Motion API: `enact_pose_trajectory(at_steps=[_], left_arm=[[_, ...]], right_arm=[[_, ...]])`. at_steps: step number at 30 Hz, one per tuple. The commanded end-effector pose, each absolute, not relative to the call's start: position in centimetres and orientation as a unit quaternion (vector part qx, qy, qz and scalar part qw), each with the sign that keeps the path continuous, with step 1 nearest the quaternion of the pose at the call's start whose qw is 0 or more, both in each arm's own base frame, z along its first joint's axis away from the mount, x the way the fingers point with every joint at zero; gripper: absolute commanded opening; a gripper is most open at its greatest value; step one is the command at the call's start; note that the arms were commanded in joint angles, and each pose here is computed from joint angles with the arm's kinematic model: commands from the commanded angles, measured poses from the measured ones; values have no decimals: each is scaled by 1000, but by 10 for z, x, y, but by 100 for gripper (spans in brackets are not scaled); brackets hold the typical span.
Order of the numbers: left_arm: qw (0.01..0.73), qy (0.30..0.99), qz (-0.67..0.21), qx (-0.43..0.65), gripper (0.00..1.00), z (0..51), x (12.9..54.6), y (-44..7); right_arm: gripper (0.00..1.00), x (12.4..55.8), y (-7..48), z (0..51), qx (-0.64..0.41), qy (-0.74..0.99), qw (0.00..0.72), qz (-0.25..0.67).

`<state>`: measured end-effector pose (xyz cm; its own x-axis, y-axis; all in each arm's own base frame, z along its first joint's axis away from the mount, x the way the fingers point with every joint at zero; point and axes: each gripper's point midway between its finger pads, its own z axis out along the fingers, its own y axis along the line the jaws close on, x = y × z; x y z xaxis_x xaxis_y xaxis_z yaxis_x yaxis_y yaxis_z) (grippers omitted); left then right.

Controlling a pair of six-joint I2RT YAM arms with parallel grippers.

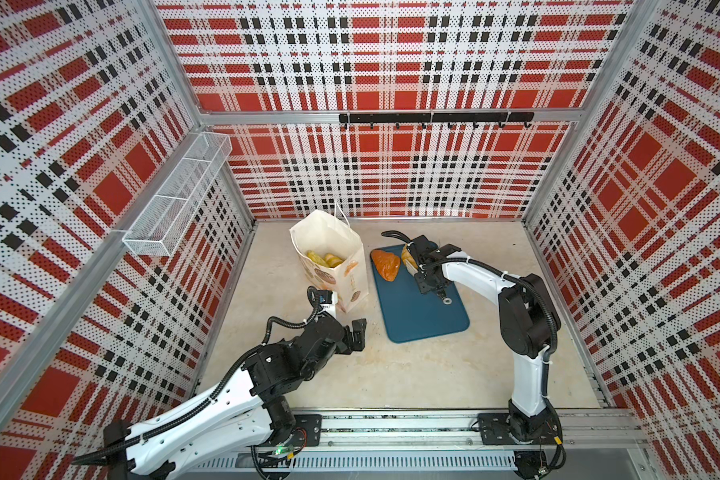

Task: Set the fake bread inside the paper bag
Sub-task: 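Move the right gripper's open tongs back over the tray around the striped croissant, then squeeze the tongs shut on the striped croissant with the right gripper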

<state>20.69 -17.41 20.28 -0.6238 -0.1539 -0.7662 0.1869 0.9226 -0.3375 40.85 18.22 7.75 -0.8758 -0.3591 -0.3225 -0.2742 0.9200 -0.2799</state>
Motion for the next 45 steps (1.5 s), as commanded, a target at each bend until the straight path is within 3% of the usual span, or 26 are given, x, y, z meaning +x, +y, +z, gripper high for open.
enact_pose_trajectory(at_steps=[1,8,17,23,27,33,45], left_arm=[[439,878,-192,2,99,203,208,-171],[439,878,-193,3,99,203,208,-172],[435,879,-193,8,99,203,210,-178],[430,880,-199,17,99,202,213,-188],[427,881,-200,23,99,202,215,-194],[424,883,-201,27,100,201,215,-198],[429,882,-195,17,99,199,211,-186]], right_arm=[[52,423,186,85,-163,959,205,-109],[37,409,186,89,-178,961,196,-86],[35,356,161,90,-206,959,178,-78],[39,324,145,87,-219,958,168,-77],[49,321,139,94,-209,957,180,-84],[56,329,140,92,-191,961,180,-89],[59,363,162,83,-177,963,185,-81]])
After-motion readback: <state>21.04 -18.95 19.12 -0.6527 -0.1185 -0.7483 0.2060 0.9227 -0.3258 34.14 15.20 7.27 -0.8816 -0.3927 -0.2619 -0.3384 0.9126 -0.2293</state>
